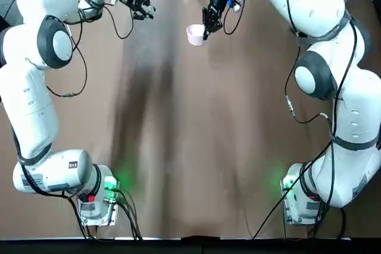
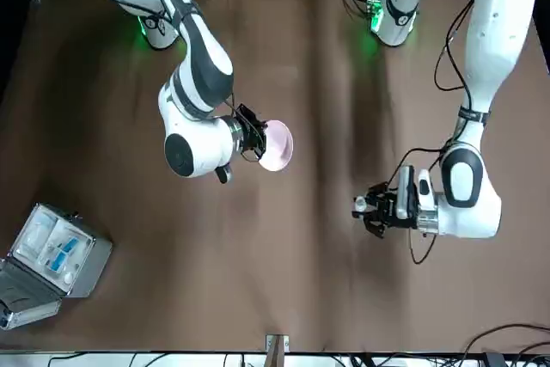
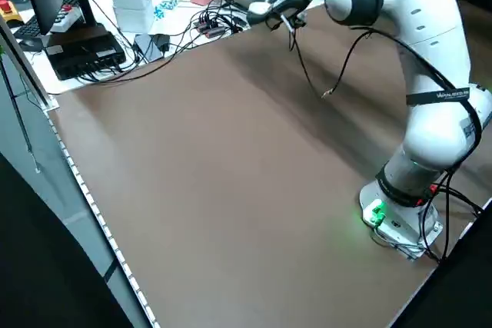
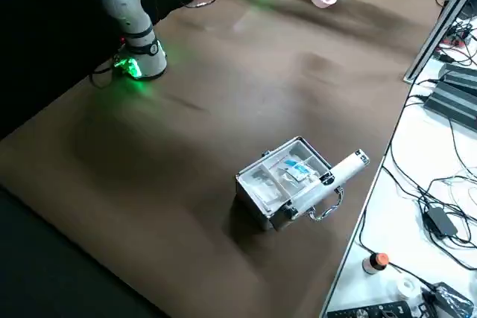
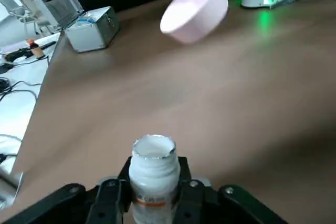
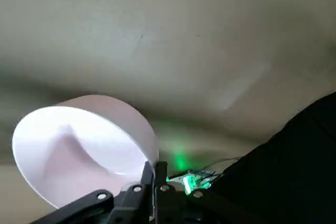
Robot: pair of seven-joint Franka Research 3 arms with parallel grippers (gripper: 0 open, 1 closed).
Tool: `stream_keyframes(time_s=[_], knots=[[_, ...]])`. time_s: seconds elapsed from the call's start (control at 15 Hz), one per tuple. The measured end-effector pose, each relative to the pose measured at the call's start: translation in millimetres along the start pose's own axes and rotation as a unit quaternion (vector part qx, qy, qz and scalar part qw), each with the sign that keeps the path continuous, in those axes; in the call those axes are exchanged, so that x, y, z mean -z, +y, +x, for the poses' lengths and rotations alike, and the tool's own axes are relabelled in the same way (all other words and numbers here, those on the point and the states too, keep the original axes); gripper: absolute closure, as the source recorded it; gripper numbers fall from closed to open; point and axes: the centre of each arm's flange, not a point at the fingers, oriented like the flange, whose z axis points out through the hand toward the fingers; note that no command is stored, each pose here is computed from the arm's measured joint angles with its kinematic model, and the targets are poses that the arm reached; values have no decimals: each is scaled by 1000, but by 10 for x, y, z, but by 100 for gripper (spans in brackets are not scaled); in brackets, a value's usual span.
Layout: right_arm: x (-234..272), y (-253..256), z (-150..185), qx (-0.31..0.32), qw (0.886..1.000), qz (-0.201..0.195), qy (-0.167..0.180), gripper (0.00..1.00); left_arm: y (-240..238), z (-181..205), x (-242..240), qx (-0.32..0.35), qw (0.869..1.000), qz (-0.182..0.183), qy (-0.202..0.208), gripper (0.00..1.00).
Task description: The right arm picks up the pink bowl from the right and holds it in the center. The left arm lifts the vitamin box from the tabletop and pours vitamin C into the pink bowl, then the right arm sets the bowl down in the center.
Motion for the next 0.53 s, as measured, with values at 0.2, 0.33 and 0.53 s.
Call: stream_keyframes(time_s=[0.2,0.33,0.53], knots=[[-10,-23,41,-5,1000,1,-16,97,-89,373,-233,-1,1000,-14,-2,65],[-29,-34,31,-7,1000,1,-28,97,-138,562,-387,-1,1000,-17,-8,65],[-78,-47,15,-8,999,0,-31,97,-203,840,-616,9,1000,-18,-17,65]])
